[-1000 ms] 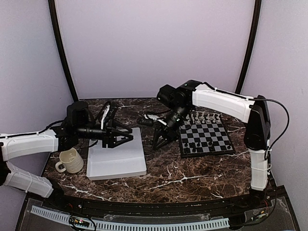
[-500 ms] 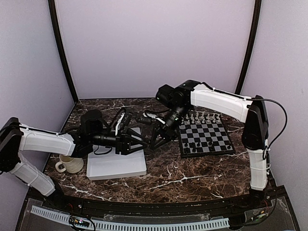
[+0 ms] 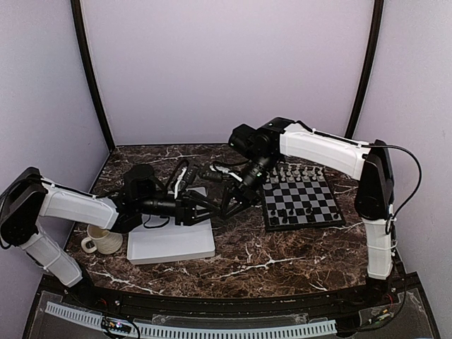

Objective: Set up the chess pieces on the board
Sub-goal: Pass from the right arm to the left, then pass from the left arm to the right, then place the bishop on c8, then pick up the pawn from the storage box.

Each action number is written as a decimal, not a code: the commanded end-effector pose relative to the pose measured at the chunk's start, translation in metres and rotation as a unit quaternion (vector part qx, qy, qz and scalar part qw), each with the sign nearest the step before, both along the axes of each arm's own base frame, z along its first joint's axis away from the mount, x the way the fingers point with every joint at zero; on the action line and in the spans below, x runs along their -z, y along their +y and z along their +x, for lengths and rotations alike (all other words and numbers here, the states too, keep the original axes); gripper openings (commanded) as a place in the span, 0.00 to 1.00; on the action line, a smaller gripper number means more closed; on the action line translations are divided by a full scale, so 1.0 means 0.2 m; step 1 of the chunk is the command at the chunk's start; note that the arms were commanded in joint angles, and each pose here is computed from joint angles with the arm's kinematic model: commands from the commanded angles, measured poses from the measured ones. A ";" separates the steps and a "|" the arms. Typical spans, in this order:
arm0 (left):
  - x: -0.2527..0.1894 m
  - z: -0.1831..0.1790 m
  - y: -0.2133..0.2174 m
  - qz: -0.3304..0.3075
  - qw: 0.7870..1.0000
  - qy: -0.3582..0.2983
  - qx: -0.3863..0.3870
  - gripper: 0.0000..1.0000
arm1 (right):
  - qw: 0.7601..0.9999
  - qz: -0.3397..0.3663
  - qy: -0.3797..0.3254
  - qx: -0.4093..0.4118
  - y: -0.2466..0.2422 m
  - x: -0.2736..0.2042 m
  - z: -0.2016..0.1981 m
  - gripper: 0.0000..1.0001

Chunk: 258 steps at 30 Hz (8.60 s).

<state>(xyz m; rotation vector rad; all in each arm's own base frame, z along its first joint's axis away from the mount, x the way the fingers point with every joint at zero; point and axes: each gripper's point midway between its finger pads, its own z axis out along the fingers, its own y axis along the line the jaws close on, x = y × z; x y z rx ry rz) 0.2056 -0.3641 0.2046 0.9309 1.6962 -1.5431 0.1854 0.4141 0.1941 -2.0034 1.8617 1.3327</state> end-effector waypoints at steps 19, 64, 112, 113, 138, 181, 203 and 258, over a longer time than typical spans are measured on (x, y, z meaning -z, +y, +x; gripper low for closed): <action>-0.19 0.11 -0.02 -0.038 0.997 -0.018 -0.058 0.15 | 0.996 -0.003 -0.043 0.083 -0.12 -0.08 0.21 0.22; -0.35 0.54 0.02 -0.327 0.882 0.302 -0.156 0.06 | 0.922 0.107 -0.293 0.231 0.01 -0.43 0.59 0.29; -0.37 0.53 0.02 -0.332 0.880 0.309 -0.140 0.16 | 0.926 0.078 -0.277 0.246 -0.08 -0.34 0.61 0.00; -0.34 0.54 0.01 -0.320 0.882 0.313 -0.145 0.24 | 0.924 0.072 -0.284 0.245 -0.10 -0.34 0.61 0.00; -0.51 0.72 0.84 0.176 0.813 -0.171 -0.528 0.93 | 0.848 -0.396 -0.313 0.158 -1.53 0.24 0.50 0.00; -0.35 0.74 0.94 0.213 0.794 -0.221 -0.524 0.91 | 0.835 -0.485 -0.226 0.129 -1.61 0.68 0.53 0.05; -0.33 0.74 0.92 0.213 0.802 -0.215 -0.514 0.91 | 0.834 -0.482 -0.230 0.139 -1.60 0.70 0.56 0.20; 0.70 0.80 1.05 0.536 0.694 0.247 -0.412 0.52 | 0.877 -0.149 -0.233 0.392 -1.35 0.03 0.82 0.34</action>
